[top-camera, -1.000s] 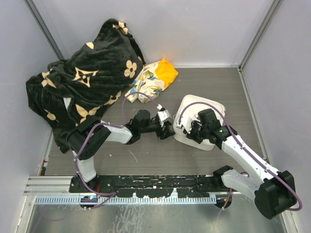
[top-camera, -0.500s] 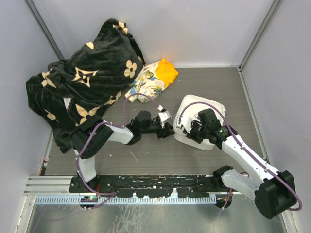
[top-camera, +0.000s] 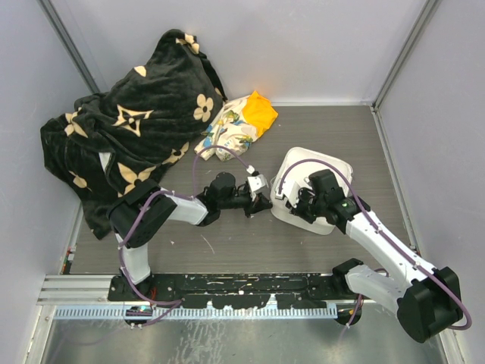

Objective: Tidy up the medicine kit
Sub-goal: Zip the medicine box at the center of the board.

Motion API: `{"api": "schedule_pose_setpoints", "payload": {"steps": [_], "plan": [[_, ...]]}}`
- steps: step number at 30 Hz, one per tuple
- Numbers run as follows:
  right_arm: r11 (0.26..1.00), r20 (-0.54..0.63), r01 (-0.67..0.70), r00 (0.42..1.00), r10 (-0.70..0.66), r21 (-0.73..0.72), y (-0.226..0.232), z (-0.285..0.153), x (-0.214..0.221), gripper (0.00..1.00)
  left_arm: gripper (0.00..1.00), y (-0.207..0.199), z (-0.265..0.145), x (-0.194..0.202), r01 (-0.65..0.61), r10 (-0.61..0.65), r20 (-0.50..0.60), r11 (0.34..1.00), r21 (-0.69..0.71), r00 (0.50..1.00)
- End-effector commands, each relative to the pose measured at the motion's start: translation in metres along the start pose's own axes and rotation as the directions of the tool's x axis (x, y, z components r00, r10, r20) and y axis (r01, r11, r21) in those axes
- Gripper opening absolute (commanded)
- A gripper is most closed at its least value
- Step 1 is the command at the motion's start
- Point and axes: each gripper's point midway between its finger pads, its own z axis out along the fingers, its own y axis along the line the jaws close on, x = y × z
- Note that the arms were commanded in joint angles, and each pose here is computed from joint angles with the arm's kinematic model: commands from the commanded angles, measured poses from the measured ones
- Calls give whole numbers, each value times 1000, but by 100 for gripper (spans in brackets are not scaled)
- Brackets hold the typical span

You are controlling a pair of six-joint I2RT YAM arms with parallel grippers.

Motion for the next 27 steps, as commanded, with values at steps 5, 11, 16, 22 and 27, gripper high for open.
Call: {"api": "schedule_pose_setpoints", "payload": {"steps": [5,11,16,22,27], "plan": [[999,-6,39,999,-39,8,2,-11,1,1,0,34,-15,-46,-78,85,95,994,-79,992],[998,-38,55,998,-55,9,4,-11,12,1,0,43,-22,-48,-75,83,78,992,-101,994],[997,-72,74,995,-73,16,5,-11,23,1,0,51,-23,-45,-68,76,58,990,-125,995],[997,-70,70,995,-70,7,8,-12,23,1,0,59,-22,-45,-26,36,56,986,-167,998],[997,-81,71,994,-70,6,9,-11,28,1,0,69,-25,-44,0,11,50,976,-218,999]]}}
